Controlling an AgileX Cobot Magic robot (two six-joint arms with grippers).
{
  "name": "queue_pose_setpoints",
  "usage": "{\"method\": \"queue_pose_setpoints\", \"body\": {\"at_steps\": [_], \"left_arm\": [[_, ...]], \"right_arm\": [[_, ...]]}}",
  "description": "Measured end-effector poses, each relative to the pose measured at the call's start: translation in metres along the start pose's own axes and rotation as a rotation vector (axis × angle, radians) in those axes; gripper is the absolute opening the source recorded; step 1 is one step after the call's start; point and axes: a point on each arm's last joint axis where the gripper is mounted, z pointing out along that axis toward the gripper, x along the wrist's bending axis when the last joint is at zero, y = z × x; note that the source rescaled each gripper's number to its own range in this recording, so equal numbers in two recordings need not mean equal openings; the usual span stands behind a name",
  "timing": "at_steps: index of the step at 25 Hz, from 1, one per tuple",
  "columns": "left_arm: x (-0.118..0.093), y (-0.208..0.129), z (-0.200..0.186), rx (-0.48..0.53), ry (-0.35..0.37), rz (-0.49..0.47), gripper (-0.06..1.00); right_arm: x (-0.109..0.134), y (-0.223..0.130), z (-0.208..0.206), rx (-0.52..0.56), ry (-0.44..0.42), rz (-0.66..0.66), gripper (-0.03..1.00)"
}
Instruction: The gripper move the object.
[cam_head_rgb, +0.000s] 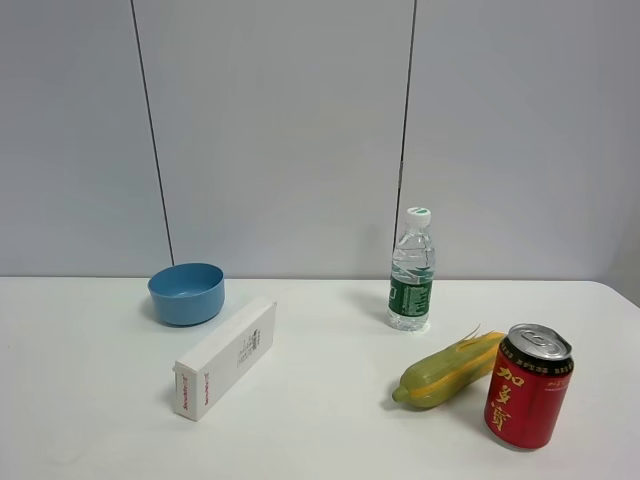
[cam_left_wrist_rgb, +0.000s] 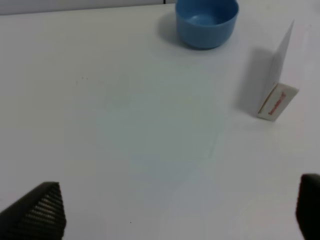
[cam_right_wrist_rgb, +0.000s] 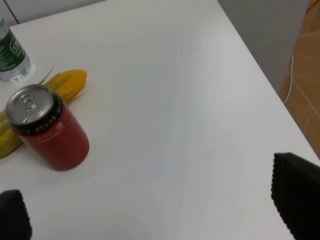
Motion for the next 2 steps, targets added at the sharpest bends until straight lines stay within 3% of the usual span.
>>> {"method": "queue_pose_setpoints", "body": {"at_steps": [2], "left_arm": [[0.0, 0.0, 0.0, 0.0, 0.0, 0.0, 0.81]], "right_arm": [[0.0, 0.0, 0.0, 0.0, 0.0, 0.0, 1.0]]}}
